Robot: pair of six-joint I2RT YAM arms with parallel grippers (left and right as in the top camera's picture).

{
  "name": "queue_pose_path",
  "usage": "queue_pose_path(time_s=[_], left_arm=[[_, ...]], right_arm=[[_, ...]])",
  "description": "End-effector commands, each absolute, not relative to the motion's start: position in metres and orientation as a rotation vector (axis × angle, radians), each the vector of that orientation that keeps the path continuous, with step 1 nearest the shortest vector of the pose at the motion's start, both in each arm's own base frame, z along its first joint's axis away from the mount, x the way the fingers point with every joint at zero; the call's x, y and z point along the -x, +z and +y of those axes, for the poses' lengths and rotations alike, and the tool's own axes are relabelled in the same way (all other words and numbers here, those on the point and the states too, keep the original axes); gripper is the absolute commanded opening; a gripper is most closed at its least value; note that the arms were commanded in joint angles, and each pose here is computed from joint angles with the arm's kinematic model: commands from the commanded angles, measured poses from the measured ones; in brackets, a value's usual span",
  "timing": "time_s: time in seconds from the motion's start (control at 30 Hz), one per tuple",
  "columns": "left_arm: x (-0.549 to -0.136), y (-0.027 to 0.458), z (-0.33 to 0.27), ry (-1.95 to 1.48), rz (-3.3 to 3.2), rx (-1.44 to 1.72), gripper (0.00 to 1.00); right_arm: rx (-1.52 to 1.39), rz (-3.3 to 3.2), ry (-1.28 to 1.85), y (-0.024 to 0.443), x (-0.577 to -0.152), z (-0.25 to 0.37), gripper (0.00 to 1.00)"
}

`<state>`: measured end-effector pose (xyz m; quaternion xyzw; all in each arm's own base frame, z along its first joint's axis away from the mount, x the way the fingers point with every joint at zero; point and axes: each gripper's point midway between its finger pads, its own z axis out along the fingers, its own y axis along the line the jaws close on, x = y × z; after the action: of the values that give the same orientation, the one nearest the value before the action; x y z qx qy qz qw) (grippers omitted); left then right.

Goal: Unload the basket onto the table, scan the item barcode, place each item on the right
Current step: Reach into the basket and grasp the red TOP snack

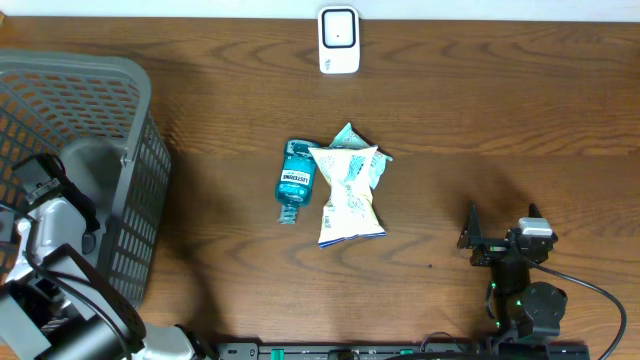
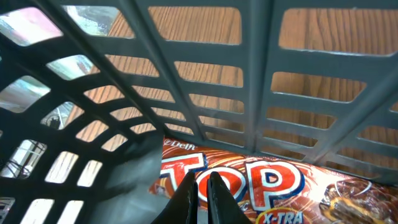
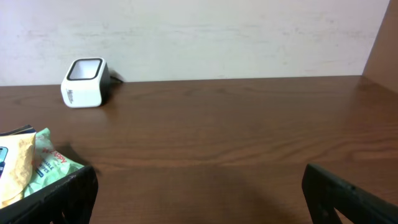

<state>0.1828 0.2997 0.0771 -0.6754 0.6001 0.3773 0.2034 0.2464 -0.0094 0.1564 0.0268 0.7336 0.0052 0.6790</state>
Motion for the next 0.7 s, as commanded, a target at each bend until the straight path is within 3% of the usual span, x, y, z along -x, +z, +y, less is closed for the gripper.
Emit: queue_pose_path(time_s=[0.0,0.47,0.67], left_arm=[[-0.176,0.071,0.302,1.108,1.662,1.893,0.08],[-0.181,0.037,0.301,1.089,1.732,1.916,0.08],[-0.201,0.003,0.276,0.783,1.894,1.992,0.07]], right_arm=[[-0.063,1.648,0.024,0.156,-0.246,-0.008,0.99],[-0.063,1.648,0.024,0.156,-0.246,-0.008,0.99],[-0.063,1.648,0.024,0.156,-0.246,-0.008,0.99]])
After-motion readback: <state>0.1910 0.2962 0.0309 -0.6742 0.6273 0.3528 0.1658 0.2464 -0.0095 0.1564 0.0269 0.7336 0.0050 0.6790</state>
